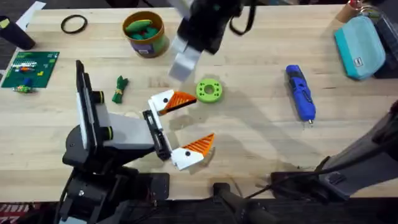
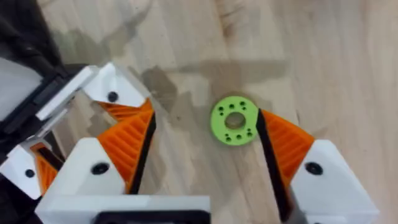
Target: Pick up the gripper from the table and insert it into the empty holder that is missing its gripper. Then pick up a screw, insert it into the mounting hole, and use the screwdriver to tighten it. Finally, clean up the table by picking up the vegetable and placing it into the bucket.
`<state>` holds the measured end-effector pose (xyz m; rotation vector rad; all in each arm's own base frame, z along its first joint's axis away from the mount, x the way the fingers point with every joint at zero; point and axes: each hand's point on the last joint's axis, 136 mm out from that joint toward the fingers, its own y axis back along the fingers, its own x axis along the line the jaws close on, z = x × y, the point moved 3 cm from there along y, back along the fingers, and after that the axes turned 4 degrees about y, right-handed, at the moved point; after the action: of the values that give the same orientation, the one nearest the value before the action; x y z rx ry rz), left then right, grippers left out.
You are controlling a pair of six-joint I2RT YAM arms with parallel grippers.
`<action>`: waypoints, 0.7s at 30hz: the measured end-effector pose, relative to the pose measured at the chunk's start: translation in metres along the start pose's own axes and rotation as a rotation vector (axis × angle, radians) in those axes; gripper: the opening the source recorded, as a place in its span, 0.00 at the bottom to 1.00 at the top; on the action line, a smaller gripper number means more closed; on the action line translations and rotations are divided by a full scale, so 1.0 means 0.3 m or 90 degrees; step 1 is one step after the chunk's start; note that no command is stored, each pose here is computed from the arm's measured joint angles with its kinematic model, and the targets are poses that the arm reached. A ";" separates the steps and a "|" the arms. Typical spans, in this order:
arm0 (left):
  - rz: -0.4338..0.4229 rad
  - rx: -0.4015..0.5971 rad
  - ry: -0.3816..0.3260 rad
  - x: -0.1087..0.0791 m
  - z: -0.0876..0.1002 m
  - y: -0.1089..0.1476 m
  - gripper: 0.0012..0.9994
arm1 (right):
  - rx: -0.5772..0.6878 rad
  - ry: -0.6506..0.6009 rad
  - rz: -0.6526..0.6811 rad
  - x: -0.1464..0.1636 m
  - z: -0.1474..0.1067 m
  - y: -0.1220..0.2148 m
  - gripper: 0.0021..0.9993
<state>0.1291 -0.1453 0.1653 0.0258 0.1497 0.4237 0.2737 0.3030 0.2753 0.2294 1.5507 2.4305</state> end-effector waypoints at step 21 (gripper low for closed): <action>0.000 0.000 0.000 0.000 0.000 0.000 0.99 | 0.046 -0.296 -0.067 -0.346 -0.316 0.161 0.99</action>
<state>0.1291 -0.1453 0.1653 0.0258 0.1497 0.4240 0.3421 0.1712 0.2793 0.6557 1.3969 2.0505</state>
